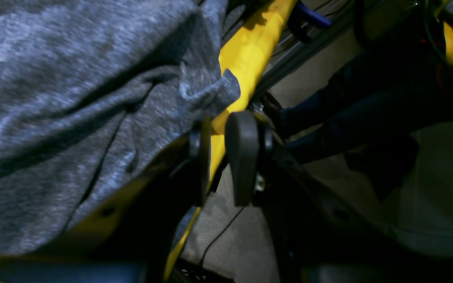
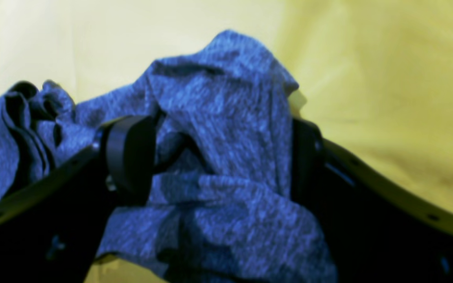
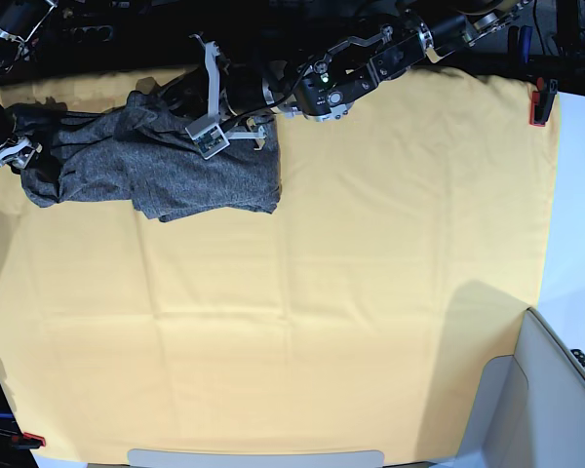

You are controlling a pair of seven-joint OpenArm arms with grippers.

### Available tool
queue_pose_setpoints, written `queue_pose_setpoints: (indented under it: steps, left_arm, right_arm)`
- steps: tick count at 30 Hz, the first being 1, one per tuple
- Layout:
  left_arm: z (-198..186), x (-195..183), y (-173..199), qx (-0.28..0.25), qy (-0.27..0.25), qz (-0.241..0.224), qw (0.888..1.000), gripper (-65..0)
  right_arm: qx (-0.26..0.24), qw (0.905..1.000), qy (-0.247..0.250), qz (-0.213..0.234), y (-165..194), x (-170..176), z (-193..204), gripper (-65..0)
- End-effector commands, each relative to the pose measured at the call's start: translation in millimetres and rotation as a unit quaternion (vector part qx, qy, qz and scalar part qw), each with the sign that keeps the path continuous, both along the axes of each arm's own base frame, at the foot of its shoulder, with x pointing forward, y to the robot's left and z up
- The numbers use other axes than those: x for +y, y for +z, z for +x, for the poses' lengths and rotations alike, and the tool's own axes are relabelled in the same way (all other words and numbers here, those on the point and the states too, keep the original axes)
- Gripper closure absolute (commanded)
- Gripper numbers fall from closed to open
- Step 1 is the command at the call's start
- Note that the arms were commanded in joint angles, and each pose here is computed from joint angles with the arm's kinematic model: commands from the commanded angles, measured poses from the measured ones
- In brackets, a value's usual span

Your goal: Fold the T-shirt properly

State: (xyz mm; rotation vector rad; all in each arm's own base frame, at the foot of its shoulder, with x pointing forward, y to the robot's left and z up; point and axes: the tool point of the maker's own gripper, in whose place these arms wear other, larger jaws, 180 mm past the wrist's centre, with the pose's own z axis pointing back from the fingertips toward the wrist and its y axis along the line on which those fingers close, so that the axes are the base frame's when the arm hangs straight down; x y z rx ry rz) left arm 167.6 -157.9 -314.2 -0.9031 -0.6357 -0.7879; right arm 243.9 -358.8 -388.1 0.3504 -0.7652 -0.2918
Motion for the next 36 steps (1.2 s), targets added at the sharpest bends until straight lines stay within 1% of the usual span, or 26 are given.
queue_pose_setpoints:
  steps: [1,4,7,9,11,13,16,19,21,23,26,28,30,32,34,36]
  left_arm:
    - [4,-5,12,-0.012,0.0,-0.019,1.0,-10.9]
    - [4,-5,12,-0.012,0.0,-0.019,1.0,-10.9]
    - [4,-5,12,-0.012,0.0,-0.019,1.0,-10.9]
    - [4,-5,13,-0.012,0.001,-0.02,1.0,-10.9]
    - [5,-5,14,-0.014,0.001,-0.022,1.0,-10.9]
    - [7,-4,17,-0.016,0.005,-0.025,1.0,-10.8]
    - [22,5,30,-0.023,0.036,-0.043,0.998,-10.8]
    - [39,29,41,-0.026,0.088,-0.057,0.994,-10.8]
    - [47,44,42,-0.028,0.112,-0.056,0.992,-10.8]
    - [51,60,35,-0.03,0.125,-0.04,0.991,-10.8]
    - [50,72,26,-0.026,0.131,-0.024,0.991,-10.8]
    - [51,79,22,-0.027,0.134,-0.015,0.991,-10.8]
    - [48,86,15,-0.02,0.139,-0.006,0.99,-10.8]
    - [48,98,8,-0.013,0.154,0.004,0.988,-10.8]
    - [50,105,5,-0.007,0.168,0.007,0.986,-10.7]
    - [51,112,3,-0.003,0.18,0.009,0.984,-9.1]
  right_arm:
    - [0.096,0.9951,0.021,-0.01,-29,3,-34,-43.7]
    - [0.097,0.9951,0.02,-0.009,-30,3,-34,-33.5]
    - [0.098,0.9949,0.022,-0.004,-33,9,-35,-19.2]
    - [0.097,0.9951,0.021,-0.002,-34,11,-33,-8.5]
    - [0.095,0.9952,0.022,-0.001,-34,12,-32,-0.2]
    - [0.086,0.9961,0.02,0.004,-33,16,-26,0.0]
    - [0.07,0.9972,0.025,-0.003,-25,19,-18,0.0]
    - [0.029,0.998,0.046,-0.034,1,34,-4,0.0]
    - [0.003,0.9962,0.062,-0.06,19,47,-2,0.0]
    - [-0.026,0.9933,0.077,-0.082,38,64,1,0.0]
    - [-0.063,0.9886,0.096,-0.097,60,93,2,0.0]
    - [-0.084,0.983,0.126,-0.104,72,118,6,0.0]
    - [-0.111,0.9739,0.165,-0.109,87,151,9,0.0]
    - [-0.135,0.9652,0.199,-0.103,99,183,12,0.0]
    - [-0.142,0.9619,0.22,-0.079,101,210,15,0.0]
    - [-0.141,0.9603,0.234,-0.057,100,231,17,0.0]
